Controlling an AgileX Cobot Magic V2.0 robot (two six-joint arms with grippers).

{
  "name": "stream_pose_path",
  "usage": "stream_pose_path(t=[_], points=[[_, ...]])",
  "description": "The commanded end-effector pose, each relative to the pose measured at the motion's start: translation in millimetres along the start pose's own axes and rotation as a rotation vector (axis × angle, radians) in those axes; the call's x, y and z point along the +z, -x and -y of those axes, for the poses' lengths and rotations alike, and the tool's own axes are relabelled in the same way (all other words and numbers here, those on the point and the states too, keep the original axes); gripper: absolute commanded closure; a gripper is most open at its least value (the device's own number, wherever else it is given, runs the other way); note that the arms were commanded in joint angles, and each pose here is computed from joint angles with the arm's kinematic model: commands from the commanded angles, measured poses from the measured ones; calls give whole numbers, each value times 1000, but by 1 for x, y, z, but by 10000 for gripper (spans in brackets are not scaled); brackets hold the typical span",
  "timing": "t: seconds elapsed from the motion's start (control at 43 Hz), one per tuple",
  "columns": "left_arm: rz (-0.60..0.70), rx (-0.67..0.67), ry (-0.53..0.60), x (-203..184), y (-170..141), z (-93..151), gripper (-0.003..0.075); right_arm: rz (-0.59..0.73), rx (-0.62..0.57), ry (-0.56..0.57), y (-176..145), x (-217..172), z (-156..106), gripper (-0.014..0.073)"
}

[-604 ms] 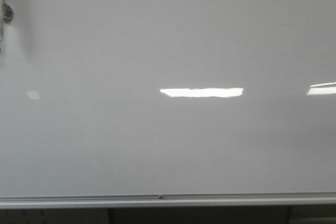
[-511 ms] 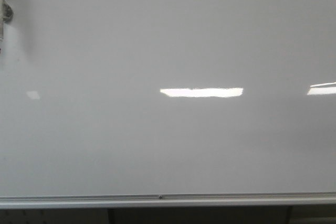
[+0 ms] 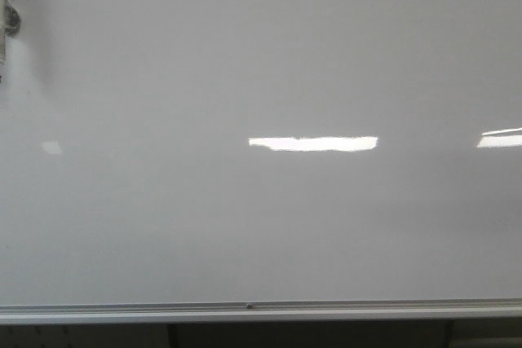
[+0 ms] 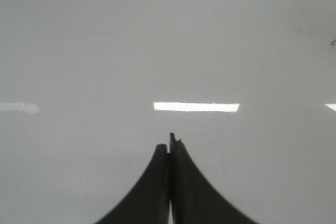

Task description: Write number 2 on whiteboard

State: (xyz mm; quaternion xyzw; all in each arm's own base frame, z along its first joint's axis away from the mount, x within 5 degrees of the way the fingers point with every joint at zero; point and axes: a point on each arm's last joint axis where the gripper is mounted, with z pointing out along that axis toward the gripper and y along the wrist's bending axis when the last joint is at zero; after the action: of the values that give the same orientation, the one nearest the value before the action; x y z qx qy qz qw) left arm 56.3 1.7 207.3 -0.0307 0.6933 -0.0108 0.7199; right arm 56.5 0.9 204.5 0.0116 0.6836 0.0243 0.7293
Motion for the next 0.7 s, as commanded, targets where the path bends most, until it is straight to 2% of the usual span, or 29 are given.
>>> stream_pose_path(t=[0.0, 0.163, 0.418, 0.674], points=[[71, -4, -12, -1, -3, 0, 741, 107, -16, 1, 10, -2, 0, 664], [71, -4, -12, -1, -3, 0, 741, 117, -17, 2, 11, -2, 0, 664], [160, -4, -17, -2, 7, 1, 741, 114, -16, 1, 12, -2, -1, 664], [312, 1, -26, -15, 62, 4, 741, 150, -16, -1, 53, -10, -2, 664]])
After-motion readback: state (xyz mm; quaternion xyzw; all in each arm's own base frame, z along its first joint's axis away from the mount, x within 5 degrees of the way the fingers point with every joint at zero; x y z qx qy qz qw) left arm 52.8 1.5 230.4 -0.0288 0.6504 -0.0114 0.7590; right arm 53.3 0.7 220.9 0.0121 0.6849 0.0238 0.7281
